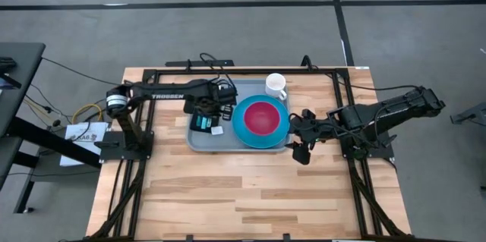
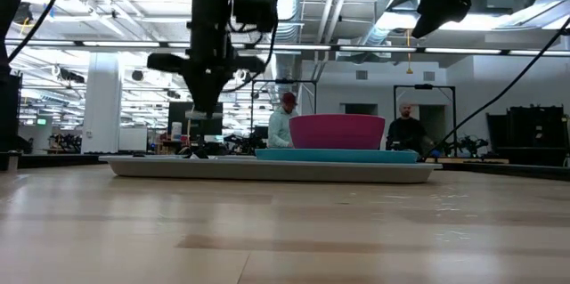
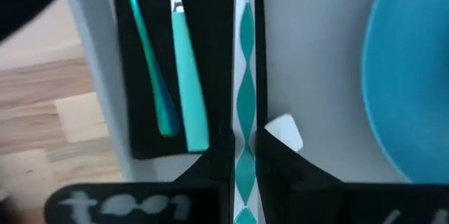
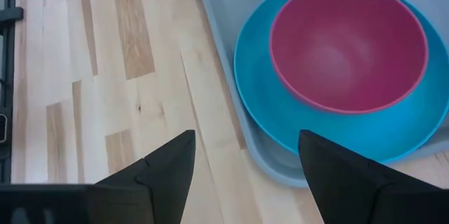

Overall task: Set up tray
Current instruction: Put the blue knife to the right of the blue spoon on the black napkin on the gray serving tray

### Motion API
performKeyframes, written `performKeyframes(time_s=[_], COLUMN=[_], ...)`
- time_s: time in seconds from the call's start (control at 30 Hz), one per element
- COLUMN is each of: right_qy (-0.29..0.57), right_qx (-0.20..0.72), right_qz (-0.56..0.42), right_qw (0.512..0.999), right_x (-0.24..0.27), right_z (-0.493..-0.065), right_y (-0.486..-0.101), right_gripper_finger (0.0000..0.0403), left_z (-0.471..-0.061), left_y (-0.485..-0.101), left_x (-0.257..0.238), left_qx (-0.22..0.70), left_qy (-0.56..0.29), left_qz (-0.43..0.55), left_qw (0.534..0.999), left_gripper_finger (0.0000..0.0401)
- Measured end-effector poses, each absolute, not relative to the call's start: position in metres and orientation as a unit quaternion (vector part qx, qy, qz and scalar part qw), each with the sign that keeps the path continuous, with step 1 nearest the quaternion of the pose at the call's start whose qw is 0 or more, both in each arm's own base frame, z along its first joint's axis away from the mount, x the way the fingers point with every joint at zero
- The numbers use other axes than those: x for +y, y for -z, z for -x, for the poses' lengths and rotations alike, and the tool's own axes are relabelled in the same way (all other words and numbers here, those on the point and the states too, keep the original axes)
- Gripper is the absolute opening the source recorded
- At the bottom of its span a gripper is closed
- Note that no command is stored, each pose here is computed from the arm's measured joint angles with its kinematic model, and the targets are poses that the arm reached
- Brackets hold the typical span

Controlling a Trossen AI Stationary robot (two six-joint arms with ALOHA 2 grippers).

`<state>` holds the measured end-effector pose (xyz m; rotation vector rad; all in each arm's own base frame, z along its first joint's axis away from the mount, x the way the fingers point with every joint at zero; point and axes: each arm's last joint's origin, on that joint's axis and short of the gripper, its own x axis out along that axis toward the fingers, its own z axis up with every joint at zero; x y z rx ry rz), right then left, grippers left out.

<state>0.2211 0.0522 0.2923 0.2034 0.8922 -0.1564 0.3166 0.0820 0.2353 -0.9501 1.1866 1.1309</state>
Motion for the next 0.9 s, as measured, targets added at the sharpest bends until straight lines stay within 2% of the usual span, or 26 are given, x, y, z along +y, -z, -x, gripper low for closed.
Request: performKeyframes(time_s=[0.2, 0.37, 0.6, 0.9], right_qy=[0.086, 0.088, 0.094, 0.098], right_qx=[0.428, 0.428, 0.426, 0.425], right_qz=[-0.120, -0.124, -0.136, -0.144], right_qw=[0.892, 0.891, 0.889, 0.888], right_x=[0.052, 0.052, 0.052, 0.052], right_z=[-0.221, -0.221, -0.221, -0.221], right_y=[-0.292, -0.292, -0.292, -0.292], right_gripper_finger=[0.0244, 0.0244, 0.0244, 0.0244], left_z=[-0.310, -0.310, -0.300, -0.300], left_y=[-0.211, -0.196, -0.175, -0.165], left_x=[0.093, 0.099, 0.104, 0.109], left_qx=[0.507, 0.492, 0.497, 0.469], left_qy=[-0.483, -0.464, -0.459, -0.448], left_qz=[0.423, 0.440, 0.460, 0.475], left_qw=[0.575, 0.591, 0.575, 0.595], left_gripper_finger=[0.0016, 0.0016, 0.0016, 0.0016])
